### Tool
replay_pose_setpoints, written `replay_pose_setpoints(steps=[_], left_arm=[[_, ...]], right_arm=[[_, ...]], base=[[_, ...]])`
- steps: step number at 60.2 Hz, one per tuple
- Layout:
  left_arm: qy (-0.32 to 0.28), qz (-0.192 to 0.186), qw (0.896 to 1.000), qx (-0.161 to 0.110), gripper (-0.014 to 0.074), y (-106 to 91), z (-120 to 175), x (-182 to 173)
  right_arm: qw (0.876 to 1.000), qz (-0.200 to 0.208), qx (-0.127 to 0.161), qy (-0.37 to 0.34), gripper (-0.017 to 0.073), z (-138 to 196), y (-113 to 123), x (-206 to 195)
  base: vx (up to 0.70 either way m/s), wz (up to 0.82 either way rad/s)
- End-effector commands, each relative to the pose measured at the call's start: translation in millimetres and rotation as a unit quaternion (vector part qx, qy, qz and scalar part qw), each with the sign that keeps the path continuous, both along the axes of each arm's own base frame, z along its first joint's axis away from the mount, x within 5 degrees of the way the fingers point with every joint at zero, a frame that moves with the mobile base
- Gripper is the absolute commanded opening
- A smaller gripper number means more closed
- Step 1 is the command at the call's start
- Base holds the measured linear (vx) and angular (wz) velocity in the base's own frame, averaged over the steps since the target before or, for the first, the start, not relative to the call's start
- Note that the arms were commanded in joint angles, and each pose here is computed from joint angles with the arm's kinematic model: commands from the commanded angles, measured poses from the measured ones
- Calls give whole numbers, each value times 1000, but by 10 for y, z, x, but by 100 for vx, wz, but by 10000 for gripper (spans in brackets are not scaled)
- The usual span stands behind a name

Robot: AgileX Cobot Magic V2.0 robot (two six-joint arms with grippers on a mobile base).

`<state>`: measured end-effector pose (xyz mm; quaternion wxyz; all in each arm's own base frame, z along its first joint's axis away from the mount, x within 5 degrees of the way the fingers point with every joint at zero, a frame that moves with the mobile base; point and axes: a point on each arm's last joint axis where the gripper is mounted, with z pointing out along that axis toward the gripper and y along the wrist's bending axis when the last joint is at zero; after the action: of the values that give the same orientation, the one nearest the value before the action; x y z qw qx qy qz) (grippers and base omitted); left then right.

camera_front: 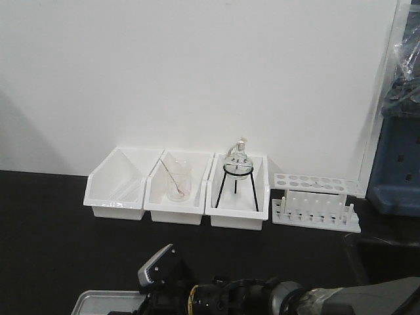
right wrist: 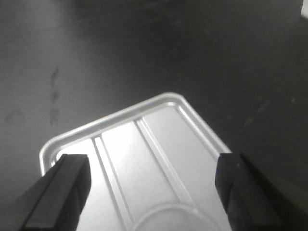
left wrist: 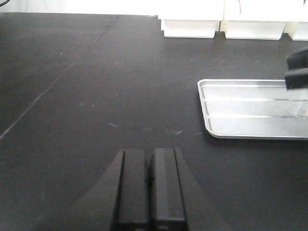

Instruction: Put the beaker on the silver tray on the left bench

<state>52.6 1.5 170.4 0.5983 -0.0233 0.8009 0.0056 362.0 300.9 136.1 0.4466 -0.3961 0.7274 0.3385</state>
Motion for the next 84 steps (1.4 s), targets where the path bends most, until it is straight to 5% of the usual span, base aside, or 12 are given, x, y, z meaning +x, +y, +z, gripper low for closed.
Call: replay_pose_setpoints(steps=[1, 23, 45, 65, 84], left_arm=[[-33, 2, 999, -2, 1, 2, 9, 18], [-33, 2, 999, -2, 1, 2, 9, 18], [-33, 2, 999, -2, 1, 2, 9, 18], [-33, 2, 999, -2, 1, 2, 9, 18], [-33, 2, 999, -2, 1, 2, 9, 18]], right_arm=[[997, 12, 60, -56, 594, 622, 9, -21], [987, 22, 125, -101, 561, 1758, -263, -374], [993, 13, 52, -109, 352, 2088, -1148, -1174], [986, 21, 58, -156, 191, 2300, -1331, -1544], [985, 22, 59, -158, 160, 2313, -1336, -1557]], base=[[0, 0], [0, 0], [0, 0], [0, 0], [0, 0]])
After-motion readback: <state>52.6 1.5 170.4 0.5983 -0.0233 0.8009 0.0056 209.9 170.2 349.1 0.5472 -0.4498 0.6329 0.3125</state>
